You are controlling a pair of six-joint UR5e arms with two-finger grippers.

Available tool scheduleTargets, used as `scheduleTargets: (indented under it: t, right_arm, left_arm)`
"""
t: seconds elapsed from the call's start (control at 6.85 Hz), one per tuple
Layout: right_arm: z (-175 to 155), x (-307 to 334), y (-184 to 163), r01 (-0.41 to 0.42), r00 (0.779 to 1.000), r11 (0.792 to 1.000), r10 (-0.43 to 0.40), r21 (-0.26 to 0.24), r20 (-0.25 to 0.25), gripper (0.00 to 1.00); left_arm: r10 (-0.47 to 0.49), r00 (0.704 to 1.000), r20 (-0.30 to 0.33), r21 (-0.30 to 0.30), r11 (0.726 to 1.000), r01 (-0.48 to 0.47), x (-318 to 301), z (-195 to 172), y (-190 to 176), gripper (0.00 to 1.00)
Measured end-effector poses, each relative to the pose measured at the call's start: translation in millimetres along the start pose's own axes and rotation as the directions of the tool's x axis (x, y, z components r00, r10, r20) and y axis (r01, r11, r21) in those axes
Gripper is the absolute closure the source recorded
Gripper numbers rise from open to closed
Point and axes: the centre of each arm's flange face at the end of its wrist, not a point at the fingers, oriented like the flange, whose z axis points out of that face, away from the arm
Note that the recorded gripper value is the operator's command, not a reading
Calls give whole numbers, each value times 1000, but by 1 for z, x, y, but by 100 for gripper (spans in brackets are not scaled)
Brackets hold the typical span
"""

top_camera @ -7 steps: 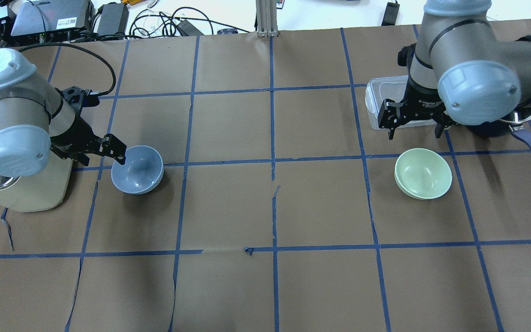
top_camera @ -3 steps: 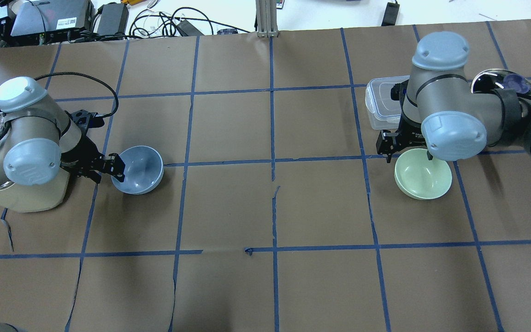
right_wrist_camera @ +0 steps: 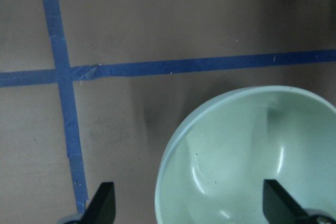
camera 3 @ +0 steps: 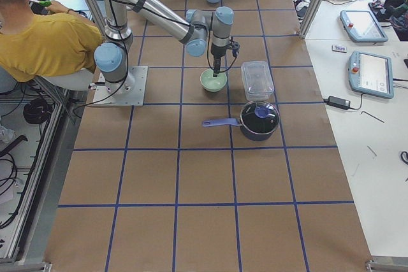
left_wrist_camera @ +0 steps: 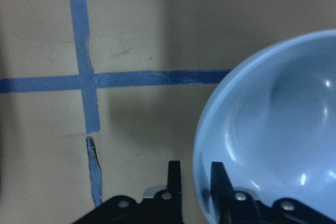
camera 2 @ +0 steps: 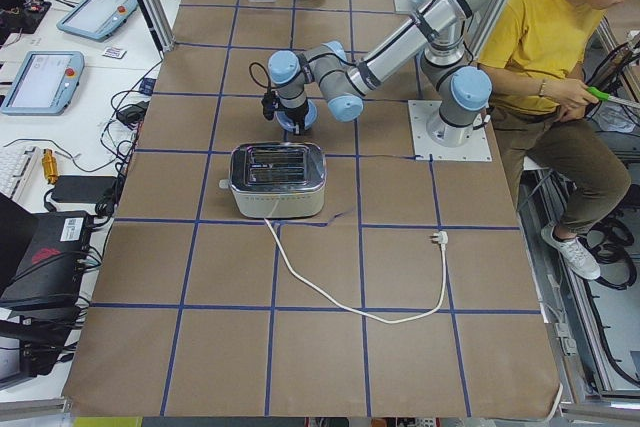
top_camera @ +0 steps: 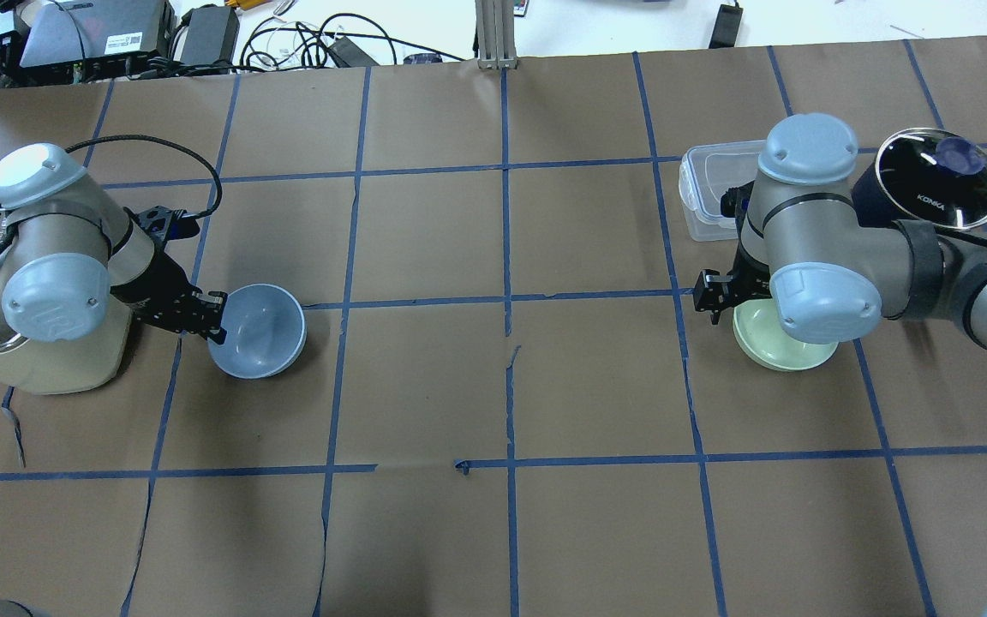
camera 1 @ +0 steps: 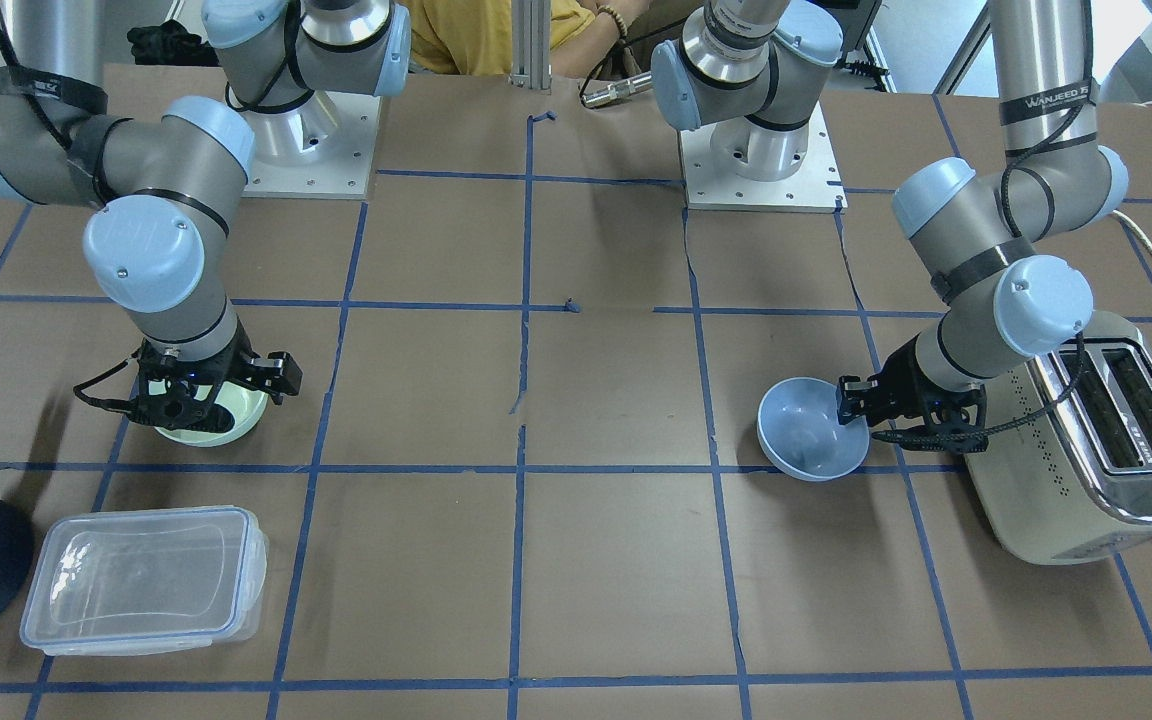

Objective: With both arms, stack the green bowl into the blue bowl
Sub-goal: 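Slide blue bowl toward center with left gripper while right gripper grips green bowl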

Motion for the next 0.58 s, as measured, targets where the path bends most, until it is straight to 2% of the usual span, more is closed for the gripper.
scheduleTargets:
  t: [0.29, 0.44, 0.58]
  right_arm:
    - [4, 0, 1, 0, 1000, 1000, 0, 11, -3, 58]
    - [7, -1, 0, 1, 1000, 1000, -1, 10, -3, 89]
    - [9, -1, 0, 1, 1000, 1000, -1, 7, -3, 100]
  left_arm:
    - [-45, 999, -31, 21, 999, 46, 25, -9, -11, 100]
    - [-78, 996, -42, 48, 996, 80, 61, -18, -27, 100]
    - [-111, 993, -38, 76, 991, 113, 119, -30, -42, 100]
